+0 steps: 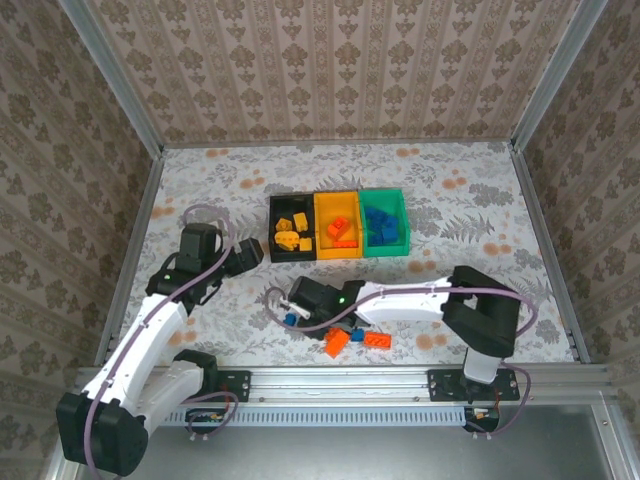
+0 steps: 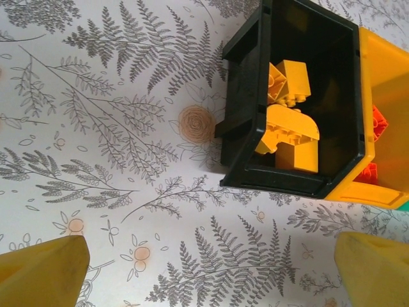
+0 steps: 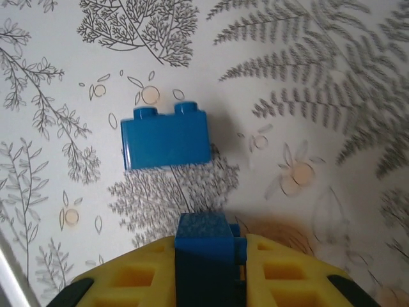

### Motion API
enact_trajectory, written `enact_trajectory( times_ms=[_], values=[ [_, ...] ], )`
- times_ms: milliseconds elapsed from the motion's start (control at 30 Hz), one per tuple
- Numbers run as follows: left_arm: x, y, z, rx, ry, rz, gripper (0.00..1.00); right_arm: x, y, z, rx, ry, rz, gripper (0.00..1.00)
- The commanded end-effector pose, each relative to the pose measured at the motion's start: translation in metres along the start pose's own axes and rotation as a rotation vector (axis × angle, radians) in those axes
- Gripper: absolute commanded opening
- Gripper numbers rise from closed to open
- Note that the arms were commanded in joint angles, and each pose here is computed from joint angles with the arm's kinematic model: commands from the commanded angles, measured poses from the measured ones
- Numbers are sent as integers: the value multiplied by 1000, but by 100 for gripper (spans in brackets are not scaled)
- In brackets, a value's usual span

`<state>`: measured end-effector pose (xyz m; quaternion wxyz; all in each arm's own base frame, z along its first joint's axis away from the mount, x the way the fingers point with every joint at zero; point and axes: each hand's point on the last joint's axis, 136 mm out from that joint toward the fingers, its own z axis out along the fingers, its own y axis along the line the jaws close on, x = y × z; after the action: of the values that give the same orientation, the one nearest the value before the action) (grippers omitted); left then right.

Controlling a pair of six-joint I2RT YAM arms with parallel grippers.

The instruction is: Sort the legos into containers by color

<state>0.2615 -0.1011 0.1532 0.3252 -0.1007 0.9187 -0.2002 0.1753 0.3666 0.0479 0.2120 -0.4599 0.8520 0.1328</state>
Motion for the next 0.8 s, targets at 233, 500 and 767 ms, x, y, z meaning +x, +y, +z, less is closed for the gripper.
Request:
enact_trajectory(
  times_ms=[233,500,767],
  values=[
    [27,-39,12,62,84,117,100,-41,-118,-114,181,-370,412,13],
    [58,-50,18,62,145,224,100,-9,-259,-131,427,-394,864,15],
    [80,-39,18,45,209,265,99,-3,-306,-93,470,-275,977,24]
  ],
)
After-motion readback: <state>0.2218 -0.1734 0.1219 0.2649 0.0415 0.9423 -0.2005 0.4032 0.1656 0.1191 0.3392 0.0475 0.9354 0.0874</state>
